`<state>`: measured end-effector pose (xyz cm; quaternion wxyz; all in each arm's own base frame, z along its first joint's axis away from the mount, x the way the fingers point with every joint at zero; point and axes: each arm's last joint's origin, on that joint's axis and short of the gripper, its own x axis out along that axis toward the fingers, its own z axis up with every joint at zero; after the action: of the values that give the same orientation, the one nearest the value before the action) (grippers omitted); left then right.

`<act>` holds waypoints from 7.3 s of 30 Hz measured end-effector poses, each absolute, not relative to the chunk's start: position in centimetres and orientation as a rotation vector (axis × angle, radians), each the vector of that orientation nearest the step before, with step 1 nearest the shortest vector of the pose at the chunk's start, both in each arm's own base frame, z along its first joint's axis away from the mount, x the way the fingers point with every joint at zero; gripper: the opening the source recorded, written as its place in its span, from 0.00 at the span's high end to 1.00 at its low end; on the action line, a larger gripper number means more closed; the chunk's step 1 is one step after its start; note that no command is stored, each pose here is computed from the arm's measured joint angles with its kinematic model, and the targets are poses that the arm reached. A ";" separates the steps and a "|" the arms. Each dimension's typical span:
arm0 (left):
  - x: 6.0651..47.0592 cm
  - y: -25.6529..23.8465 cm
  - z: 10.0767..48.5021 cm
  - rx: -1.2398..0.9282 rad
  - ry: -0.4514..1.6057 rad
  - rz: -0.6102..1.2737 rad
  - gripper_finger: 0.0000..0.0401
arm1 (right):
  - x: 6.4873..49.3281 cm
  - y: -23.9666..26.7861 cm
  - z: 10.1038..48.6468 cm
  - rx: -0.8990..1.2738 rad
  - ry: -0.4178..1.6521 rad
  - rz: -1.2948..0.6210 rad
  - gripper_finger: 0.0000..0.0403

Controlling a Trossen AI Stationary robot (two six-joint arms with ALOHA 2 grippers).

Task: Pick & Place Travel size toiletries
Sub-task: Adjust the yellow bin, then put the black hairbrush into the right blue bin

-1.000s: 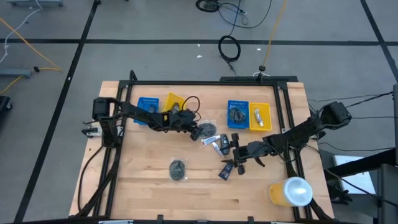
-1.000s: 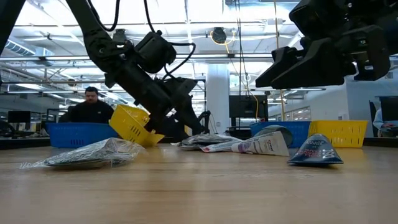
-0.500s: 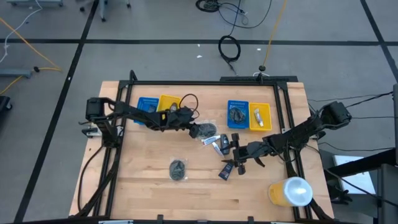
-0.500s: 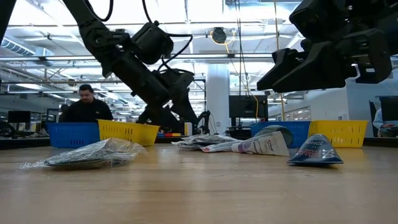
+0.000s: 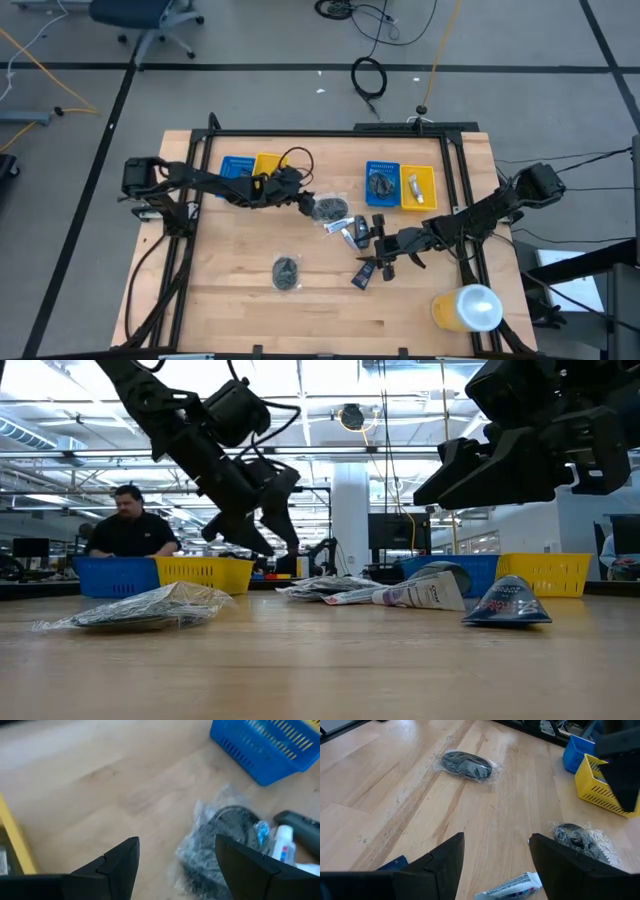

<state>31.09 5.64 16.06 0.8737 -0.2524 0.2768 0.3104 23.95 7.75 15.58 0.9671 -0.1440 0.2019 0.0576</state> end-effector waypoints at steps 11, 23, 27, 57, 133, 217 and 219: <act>33.1 6.7 12.7 -0.656 0.519 0.550 0.36 | 24.0 7.7 15.6 -0.290 0.405 0.116 0.47; 33.3 6.4 13.8 -0.617 0.487 0.480 0.36 | 24.0 7.8 15.6 -0.290 0.406 0.117 0.48; 33.5 5.5 15.5 -0.571 0.422 0.420 0.36 | 24.0 7.8 15.6 -0.290 0.406 0.117 0.48; 30.7 2.9 15.9 -0.558 0.623 0.670 0.36 | 23.9 7.7 15.5 -0.287 0.413 0.115 0.48; 40.9 3.4 13.5 -0.257 0.782 0.482 0.98 | 24.0 7.7 15.7 -0.294 0.398 0.110 0.48; 36.9 -8.0 24.0 0.048 0.504 0.523 0.39 | 19.2 -4.9 17.3 0.335 0.536 -0.884 0.90; 36.9 -8.0 24.0 0.049 0.505 0.524 0.40 | 19.5 -4.9 17.2 0.338 0.527 -0.883 0.90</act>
<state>36.86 -8.01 24.03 0.9343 0.0239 0.2468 0.2561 19.52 -4.93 17.15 0.8570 0.1611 0.2509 -0.4202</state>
